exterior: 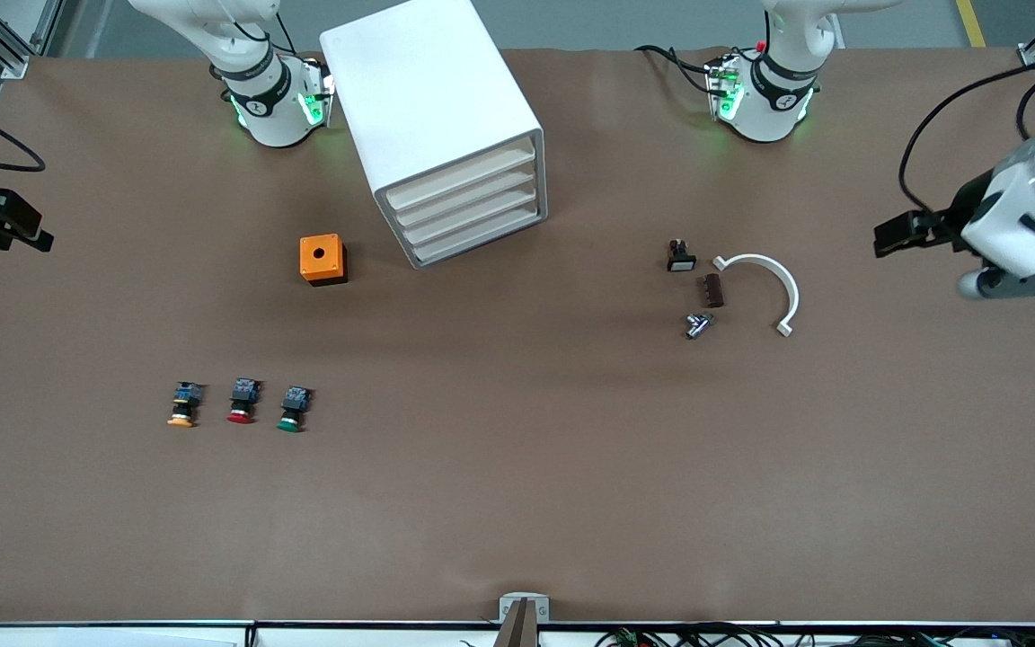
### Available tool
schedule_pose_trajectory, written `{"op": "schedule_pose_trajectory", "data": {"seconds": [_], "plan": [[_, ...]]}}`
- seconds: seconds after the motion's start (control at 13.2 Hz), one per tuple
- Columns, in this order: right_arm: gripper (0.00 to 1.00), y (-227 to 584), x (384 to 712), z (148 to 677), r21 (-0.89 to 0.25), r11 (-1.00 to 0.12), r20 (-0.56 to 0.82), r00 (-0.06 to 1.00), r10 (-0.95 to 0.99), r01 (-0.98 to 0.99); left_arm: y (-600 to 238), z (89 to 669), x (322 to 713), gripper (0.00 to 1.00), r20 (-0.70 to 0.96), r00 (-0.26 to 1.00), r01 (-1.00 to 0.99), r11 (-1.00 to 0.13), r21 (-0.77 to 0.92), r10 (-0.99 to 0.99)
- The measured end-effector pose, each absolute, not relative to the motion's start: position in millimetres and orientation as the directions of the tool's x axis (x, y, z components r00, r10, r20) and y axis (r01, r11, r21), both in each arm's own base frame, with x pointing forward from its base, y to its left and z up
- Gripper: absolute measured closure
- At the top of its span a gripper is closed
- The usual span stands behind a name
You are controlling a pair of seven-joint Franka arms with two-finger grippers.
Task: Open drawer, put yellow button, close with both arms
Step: 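Reach the left gripper toward the white cabinet's top drawer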
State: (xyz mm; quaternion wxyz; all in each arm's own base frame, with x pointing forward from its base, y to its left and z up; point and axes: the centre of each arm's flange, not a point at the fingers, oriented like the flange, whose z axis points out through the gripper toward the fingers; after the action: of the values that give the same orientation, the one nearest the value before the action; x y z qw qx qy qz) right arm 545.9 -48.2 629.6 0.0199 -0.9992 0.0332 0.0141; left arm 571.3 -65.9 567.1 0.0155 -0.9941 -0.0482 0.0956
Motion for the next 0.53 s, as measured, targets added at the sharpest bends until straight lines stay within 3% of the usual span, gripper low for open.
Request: {"op": "schedule_pose_trajectory", "data": {"seconds": [0.15,0.3,0.53], "plan": [[0.41,-48,546,630,-0.039,-0.997,-0.029,0.997,-0.066,-0.067,-87,548,576,0.00,-0.215,0.959,0.174,-0.982,-0.068,0.185],[0.21,-48,546,630,-0.039,-0.997,-0.029,0.997,-0.066,-0.067,-123,522,579,0.00,-0.242,0.926,0.269,-0.956,-0.114,0.289],[0.10,-48,546,630,-0.039,-0.997,-0.030,0.997,-0.066,-0.067,-182,487,578,0.00,-0.303,0.820,0.462,-0.874,-0.153,0.486]]}}
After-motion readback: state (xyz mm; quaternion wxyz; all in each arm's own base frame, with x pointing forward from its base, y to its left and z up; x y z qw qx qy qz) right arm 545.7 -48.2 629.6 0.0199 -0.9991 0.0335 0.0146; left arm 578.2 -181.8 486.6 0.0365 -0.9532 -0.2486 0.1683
